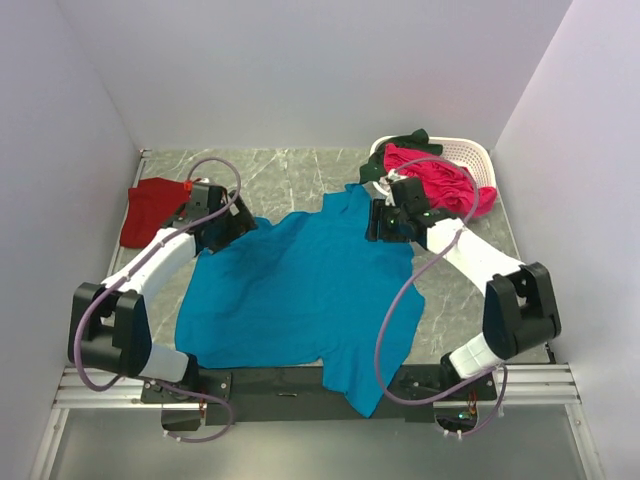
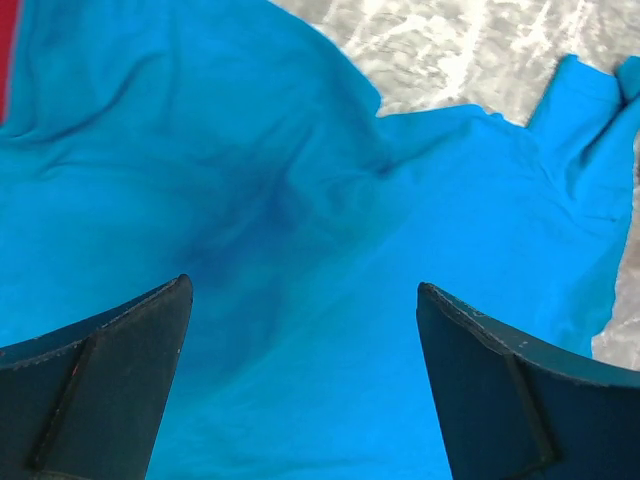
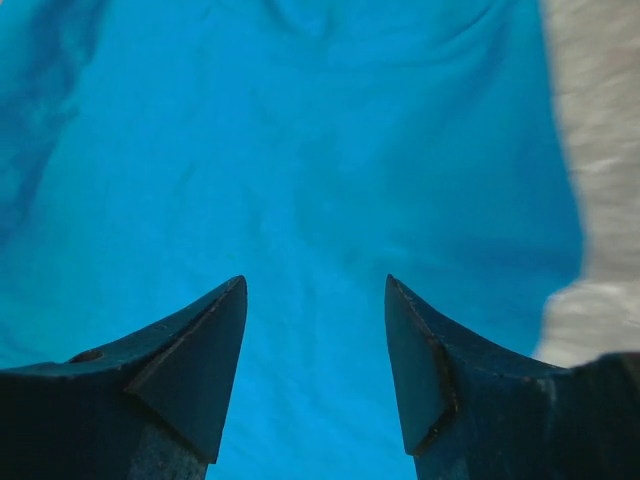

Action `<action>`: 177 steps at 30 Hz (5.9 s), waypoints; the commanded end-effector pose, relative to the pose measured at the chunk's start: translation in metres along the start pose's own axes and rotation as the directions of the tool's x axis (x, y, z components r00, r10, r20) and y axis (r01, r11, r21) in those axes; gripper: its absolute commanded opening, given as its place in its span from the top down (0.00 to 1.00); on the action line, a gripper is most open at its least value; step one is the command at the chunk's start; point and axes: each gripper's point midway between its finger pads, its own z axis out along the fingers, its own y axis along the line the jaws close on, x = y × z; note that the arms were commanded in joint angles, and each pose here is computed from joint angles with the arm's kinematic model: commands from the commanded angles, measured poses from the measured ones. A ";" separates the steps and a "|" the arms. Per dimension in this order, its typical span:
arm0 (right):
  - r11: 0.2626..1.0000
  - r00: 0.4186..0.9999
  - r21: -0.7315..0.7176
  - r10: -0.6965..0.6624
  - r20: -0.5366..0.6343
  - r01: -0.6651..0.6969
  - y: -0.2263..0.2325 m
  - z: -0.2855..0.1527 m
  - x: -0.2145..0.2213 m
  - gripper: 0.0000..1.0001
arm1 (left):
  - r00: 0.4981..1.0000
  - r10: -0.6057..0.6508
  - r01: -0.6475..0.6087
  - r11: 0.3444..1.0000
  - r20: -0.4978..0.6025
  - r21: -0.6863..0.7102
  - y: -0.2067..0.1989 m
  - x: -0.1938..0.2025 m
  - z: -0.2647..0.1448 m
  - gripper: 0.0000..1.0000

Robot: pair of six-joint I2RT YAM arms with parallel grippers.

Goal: Fold and stack the t-shirts
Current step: Flatten the tshirt out

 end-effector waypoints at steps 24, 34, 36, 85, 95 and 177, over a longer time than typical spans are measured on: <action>0.942 0.939 0.290 0.245 -0.241 -0.172 -0.058 0.073 0.057 0.48 | 0.987 0.005 -0.005 1.000 -0.163 0.000 0.004 0.035 0.091 0.01; 0.920 0.942 0.342 0.270 -0.200 -0.191 -0.088 0.078 0.027 0.48 | 0.989 -0.004 0.002 1.000 -0.145 -0.010 -0.013 0.013 0.113 0.01; 0.920 0.943 0.348 0.263 -0.205 -0.181 -0.091 0.081 0.023 0.48 | 0.989 0.005 -0.006 1.000 -0.149 -0.009 -0.015 0.011 0.120 0.01; 0.982 0.982 0.017 0.188 0.030 -0.189 -0.022 -0.020 -0.042 0.43 | 0.578 -0.664 0.797 0.337 0.473 -0.501 0.188 0.121 -0.085 0.17; 0.982 0.982 0.021 0.187 0.038 -0.188 -0.024 -0.020 -0.042 0.43 | 0.538 -0.702 0.813 0.287 0.466 -0.507 0.188 0.133 -0.087 0.25; 0.995 0.994 -0.072 0.065 -0.091 -0.072 0.043 -0.017 0.022 0.43 | 0.502 -0.701 0.802 0.158 0.506 -0.577 0.190 0.144 -0.089 0.38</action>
